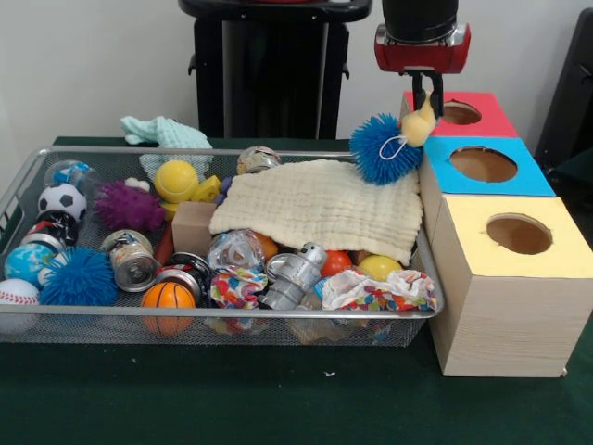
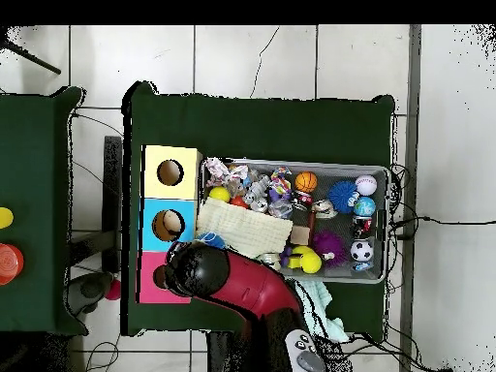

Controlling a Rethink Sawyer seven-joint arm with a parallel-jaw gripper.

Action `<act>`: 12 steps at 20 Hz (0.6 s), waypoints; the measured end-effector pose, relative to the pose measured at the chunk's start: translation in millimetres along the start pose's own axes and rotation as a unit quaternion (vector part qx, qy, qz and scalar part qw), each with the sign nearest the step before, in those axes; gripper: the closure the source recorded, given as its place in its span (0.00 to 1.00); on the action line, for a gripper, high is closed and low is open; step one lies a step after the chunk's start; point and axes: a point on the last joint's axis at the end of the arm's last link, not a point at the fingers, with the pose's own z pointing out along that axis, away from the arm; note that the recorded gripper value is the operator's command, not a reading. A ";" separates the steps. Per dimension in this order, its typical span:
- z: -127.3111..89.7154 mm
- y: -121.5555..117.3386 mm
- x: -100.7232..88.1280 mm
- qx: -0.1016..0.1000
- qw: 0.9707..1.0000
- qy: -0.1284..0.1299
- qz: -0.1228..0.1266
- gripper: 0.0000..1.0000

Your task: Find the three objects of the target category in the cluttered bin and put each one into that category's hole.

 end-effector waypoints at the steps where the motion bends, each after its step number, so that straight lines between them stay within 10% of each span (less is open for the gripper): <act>1: 0.2 -0.1 0.3 0.000 1.000 0.000 0.001 1.00; 12: 1.8 -5.2 8.5 -0.009 0.999 0.014 0.035 1.00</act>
